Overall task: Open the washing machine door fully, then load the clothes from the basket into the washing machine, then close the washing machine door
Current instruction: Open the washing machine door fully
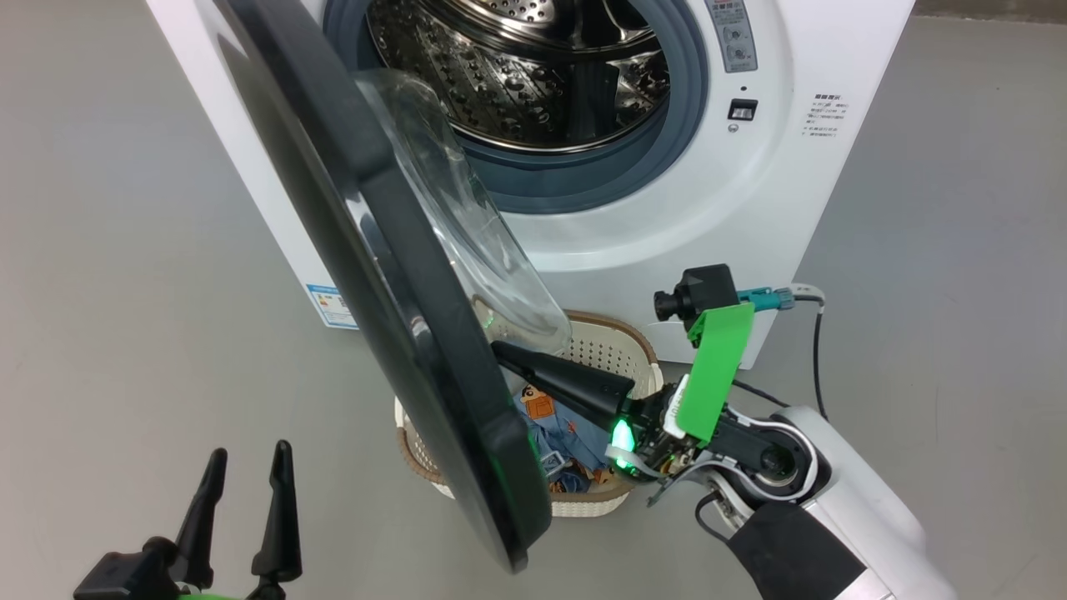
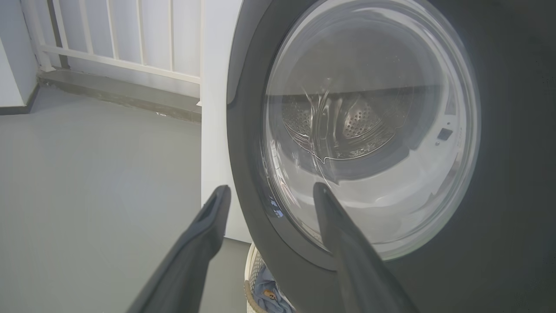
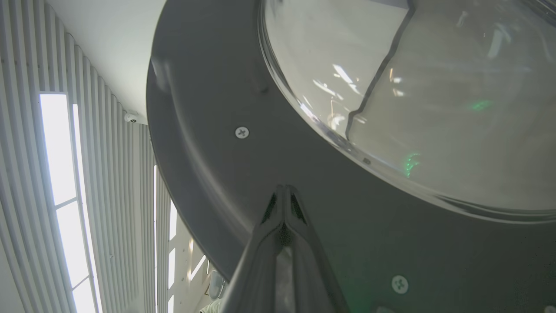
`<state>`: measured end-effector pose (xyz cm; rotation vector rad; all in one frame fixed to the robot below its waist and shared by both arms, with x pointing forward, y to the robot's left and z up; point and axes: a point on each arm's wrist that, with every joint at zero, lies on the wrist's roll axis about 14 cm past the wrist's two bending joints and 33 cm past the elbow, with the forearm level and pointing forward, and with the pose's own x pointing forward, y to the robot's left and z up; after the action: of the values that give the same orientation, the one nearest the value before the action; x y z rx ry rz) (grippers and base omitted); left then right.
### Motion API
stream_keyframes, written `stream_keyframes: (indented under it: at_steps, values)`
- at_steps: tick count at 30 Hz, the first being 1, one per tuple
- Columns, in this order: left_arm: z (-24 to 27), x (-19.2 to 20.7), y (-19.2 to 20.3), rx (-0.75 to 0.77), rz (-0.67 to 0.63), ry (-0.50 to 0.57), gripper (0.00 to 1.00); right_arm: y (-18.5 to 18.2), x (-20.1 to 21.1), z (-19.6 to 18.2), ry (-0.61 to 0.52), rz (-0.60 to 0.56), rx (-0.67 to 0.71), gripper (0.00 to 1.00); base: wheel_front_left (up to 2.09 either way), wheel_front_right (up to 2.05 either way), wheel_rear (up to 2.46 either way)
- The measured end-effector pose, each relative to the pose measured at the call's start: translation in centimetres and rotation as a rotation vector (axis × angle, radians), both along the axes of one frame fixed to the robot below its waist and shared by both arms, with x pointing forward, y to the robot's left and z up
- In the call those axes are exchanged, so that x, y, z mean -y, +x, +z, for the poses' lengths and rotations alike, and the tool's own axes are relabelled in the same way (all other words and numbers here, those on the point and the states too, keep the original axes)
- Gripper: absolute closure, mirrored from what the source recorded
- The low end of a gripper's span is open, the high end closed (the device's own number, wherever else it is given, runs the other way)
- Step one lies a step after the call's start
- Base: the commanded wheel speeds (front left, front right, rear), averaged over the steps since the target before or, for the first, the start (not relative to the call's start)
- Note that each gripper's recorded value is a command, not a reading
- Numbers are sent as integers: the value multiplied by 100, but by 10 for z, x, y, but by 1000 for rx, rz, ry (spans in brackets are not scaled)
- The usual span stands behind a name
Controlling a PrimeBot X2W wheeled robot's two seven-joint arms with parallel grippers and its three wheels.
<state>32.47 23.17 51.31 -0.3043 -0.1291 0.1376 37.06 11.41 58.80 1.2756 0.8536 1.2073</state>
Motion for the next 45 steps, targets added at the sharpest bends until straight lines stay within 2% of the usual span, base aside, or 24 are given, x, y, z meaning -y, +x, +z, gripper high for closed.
stream_keyframes:
  at_steps: [29,35,45]
  values:
    - [-2,2,2,-6,-8,1,0,-20,-22,-15,-8,6,-59,100,0,0,0]
    - [-1,3,4,-2,-13,1,0,-15,-17,-11,-17,-30,-24,100,0,0,0]
    - [4,7,8,15,-30,0,0,11,12,26,36,-171,96,100,0,0,0]
